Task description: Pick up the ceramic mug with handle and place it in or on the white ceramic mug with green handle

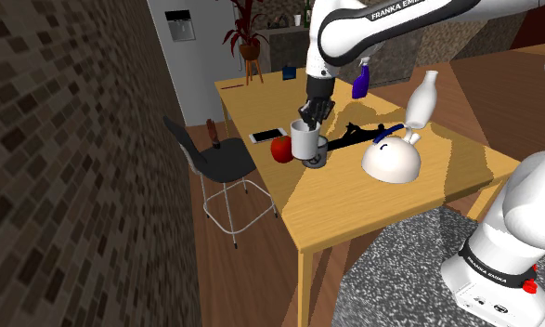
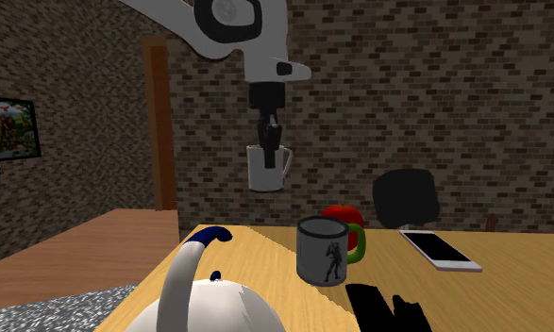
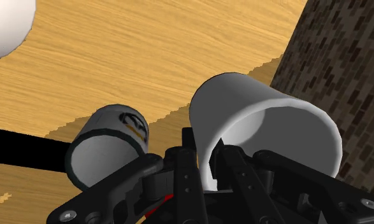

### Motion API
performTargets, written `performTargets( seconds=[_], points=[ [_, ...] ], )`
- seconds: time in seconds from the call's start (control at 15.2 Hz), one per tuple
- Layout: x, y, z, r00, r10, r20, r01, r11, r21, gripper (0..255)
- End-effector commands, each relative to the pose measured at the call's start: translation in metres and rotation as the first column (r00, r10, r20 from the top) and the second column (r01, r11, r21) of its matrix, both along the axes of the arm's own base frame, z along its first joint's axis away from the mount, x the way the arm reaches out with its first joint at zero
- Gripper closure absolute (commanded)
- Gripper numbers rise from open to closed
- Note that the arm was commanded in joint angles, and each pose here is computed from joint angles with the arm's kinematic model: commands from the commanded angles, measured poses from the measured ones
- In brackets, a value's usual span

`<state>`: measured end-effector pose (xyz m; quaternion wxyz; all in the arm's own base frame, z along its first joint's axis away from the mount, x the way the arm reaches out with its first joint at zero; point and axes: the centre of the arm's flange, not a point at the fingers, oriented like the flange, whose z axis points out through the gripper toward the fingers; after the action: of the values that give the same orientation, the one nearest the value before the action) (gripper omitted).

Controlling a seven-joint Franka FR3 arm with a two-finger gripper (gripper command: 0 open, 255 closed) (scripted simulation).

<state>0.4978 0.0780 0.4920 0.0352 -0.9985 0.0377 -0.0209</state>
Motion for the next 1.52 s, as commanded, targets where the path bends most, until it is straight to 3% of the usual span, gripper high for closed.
performTargets(
  seconds=[0.0,0.26,1.19,1.45],
  points=[
    [0.0,-0.001,0.012,1.0,0.0,0.0,0.0,1.0,0.0,255],
    [0.0,-0.001,0.03,1.0,0.0,0.0,0.0,1.0,0.0,255],
    [0.107,-0.153,0.056,1.0,0.0,0.0,0.0,1.0,0.0,255],
    [0.107,-0.153,0.035,1.0,0.0,0.0,0.0,1.0,0.0,255]
  ],
)
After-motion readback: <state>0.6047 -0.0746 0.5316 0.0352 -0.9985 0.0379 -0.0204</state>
